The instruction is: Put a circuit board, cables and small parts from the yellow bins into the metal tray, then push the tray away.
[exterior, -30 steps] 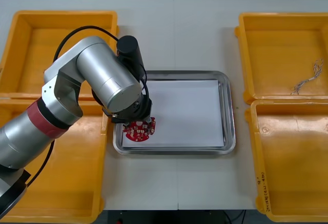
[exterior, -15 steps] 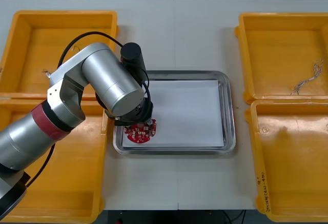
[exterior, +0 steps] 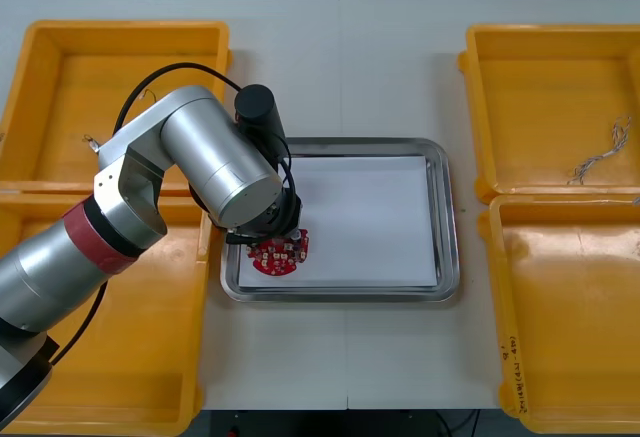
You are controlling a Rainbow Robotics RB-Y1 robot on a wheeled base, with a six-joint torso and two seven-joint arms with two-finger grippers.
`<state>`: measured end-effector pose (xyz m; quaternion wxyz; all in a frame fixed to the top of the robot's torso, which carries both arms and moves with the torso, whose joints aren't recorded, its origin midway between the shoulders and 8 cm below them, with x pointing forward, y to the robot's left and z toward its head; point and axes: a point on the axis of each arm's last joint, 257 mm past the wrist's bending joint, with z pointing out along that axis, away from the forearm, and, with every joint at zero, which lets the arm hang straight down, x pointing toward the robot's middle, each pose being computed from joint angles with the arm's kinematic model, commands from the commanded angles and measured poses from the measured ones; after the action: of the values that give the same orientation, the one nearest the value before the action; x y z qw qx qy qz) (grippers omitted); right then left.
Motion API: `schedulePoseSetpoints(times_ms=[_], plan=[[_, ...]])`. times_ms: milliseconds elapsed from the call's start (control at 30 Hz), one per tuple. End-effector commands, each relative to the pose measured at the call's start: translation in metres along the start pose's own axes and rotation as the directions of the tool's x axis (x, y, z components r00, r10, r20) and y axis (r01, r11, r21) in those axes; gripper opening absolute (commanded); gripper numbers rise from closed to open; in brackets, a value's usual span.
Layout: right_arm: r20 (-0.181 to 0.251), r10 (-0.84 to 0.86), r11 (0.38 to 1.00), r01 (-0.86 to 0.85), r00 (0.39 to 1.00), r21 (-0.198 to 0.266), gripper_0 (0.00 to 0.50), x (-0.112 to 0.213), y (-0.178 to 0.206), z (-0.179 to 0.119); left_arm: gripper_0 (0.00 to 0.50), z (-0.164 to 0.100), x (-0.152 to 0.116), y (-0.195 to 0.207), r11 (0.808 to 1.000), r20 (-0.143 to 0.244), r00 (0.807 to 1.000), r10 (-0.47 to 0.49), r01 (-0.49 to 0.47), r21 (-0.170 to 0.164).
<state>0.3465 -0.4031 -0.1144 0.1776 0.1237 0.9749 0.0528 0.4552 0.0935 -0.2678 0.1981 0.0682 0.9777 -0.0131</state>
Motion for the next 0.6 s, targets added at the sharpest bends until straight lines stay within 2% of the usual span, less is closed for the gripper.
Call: schedulePoseSetpoints(times_ms=[33,133,267,300,333,367,400,533,600], plan=[[0.072,-0.176,0.983,0.173,0.982,0.055,0.0,-0.014,0.021,-0.023,0.0,-0.005,-0.006,-0.011,1.0,0.026,1.0,0.008,-0.008,0.012],[0.095,-0.238,0.97,0.233,0.966,0.063,0.0,-0.015,0.035,-0.025,0.0,-0.004,-0.005,-0.01,1.0,0.023,1.0,0.007,-0.007,0.011],[0.113,-0.341,0.94,0.338,0.933,0.043,0.0,-0.01,0.064,-0.022,0.02,-0.003,-0.002,-0.009,1.0,0.015,1.0,0.003,-0.003,0.012],[0.123,-0.366,0.93,0.365,0.922,0.034,0.0,-0.009,0.072,-0.021,0.111,-0.002,-0.001,-0.008,1.0,0.013,1.0,0.002,-0.002,0.01],[0.132,-0.389,0.921,0.389,0.912,0.021,0.0,-0.007,0.081,-0.02,0.235,-0.001,0.0,-0.008,1.0,0.012,1.0,0.003,-0.003,0.011],[0.135,-0.401,0.915,0.402,0.906,0.018,0.0,-0.006,0.084,-0.019,0.291,-0.001,0.0,-0.007,1.0,0.011,1.0,0.002,-0.002,0.008],[0.14,-0.421,0.906,0.424,0.896,0.007,0.0,-0.003,0.091,-0.016,0.371,0.0,0.001,-0.006,1.0,0.009,1.0,0.004,-0.004,0.006],[0.158,-0.49,0.866,0.499,0.857,-0.022,0.0,0.004,0.114,-0.012,0.489,0.002,0.003,-0.006,1.0,0.01,1.0,0.011,-0.011,0.004],[0.157,-0.519,0.848,0.529,0.84,-0.027,0.0,0.006,0.122,-0.011,0.5,0.002,0.003,-0.006,1.0,0.011,1.0,0.011,-0.011,0.005]])
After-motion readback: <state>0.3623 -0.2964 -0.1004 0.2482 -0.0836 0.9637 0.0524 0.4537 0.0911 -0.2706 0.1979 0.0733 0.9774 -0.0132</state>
